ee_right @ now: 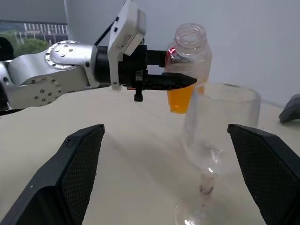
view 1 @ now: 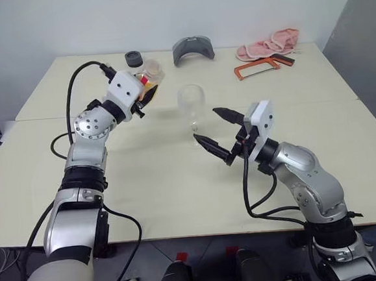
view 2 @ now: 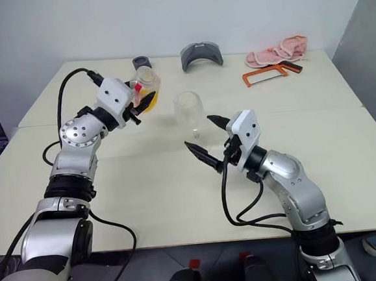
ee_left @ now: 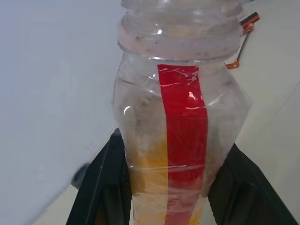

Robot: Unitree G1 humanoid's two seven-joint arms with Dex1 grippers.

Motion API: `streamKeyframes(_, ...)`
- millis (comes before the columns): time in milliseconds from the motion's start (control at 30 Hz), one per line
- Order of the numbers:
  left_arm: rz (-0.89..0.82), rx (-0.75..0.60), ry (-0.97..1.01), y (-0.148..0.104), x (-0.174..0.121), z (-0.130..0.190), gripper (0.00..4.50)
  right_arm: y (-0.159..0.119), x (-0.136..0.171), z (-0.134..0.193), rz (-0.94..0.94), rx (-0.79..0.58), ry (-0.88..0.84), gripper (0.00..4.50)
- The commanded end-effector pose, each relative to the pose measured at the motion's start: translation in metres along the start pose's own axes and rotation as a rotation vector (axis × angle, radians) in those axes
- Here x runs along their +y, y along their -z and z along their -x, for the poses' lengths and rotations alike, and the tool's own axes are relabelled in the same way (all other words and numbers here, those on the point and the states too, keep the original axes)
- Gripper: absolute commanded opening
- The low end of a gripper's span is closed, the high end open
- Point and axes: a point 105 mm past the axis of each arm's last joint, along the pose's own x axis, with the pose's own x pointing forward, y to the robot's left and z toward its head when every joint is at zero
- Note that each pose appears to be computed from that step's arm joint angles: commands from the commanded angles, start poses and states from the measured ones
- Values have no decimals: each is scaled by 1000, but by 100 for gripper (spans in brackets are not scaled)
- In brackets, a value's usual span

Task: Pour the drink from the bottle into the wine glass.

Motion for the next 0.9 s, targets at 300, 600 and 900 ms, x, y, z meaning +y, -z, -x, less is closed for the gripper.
streamKeyframes(300, -418, -113, 15, -39, 13, -11, 169, -7, -17, -3, 25, 5, 95, 450)
streamKeyframes(600, -614, -137, 22, -48, 13, -19, 169, -6, -17, -1, 40, 15, 100, 450)
streamKeyframes(900, -764, -142, -3, -53, 18, -25, 169, -4, -16, -2, 38, 19, 98, 450)
